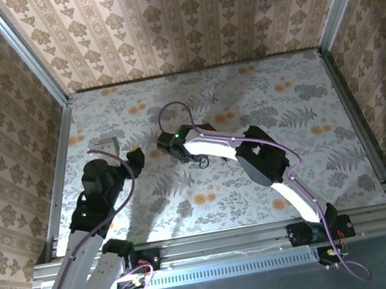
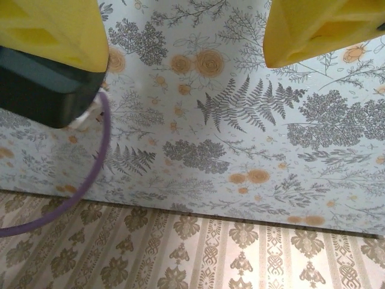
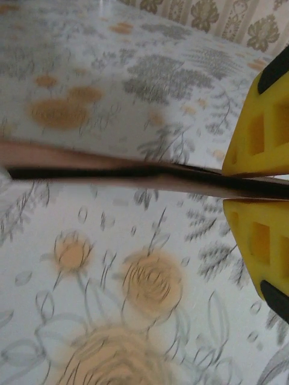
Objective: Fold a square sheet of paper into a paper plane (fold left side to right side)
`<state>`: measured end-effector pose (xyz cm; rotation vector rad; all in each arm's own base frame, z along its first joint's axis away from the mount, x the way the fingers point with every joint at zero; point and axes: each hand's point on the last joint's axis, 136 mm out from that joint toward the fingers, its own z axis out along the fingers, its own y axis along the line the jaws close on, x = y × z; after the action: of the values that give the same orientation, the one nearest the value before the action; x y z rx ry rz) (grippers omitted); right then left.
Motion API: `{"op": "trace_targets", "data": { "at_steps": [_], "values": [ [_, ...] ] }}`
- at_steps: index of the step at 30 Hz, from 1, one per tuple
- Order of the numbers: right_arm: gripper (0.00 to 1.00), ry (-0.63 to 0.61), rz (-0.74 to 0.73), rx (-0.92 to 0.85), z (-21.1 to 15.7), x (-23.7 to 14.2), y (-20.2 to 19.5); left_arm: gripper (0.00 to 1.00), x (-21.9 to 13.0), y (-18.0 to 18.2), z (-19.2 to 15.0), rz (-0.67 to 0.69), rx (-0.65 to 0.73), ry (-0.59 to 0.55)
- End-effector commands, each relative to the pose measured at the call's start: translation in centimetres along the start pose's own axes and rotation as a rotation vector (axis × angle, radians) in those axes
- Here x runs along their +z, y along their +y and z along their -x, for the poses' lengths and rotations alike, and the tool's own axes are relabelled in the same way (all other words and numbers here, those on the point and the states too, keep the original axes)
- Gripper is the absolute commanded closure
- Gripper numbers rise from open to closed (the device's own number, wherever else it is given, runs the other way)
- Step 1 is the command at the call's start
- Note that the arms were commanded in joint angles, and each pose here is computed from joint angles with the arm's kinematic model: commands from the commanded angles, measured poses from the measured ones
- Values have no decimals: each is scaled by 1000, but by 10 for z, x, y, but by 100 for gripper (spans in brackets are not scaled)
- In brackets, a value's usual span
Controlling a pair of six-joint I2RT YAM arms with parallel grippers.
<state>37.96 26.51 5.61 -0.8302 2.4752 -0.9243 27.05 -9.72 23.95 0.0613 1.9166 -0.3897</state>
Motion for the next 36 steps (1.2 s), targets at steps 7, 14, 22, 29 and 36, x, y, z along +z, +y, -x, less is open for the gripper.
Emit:
{"op": "trace_targets", "data": {
  "at_steps": [7, 14, 22, 29, 36],
  "values": [
    [60, 38, 267, 60, -1, -19, 27, 30, 6, -14, 2, -80, -9, 23],
    [39, -76, 398, 229, -18, -49, -7, 19, 20, -39, -4, -225, -37, 71],
    [31, -227, 496, 512, -65, -57, -64, 27, 55, -58, -26, -340, -160, 139],
    [28, -372, 500, 725, -95, -53, -102, 31, 94, -100, -65, -402, -180, 262],
    [2, -494, 501, 874, -111, -56, -124, 33, 134, -134, -99, -452, -259, 368]
  ]
}}
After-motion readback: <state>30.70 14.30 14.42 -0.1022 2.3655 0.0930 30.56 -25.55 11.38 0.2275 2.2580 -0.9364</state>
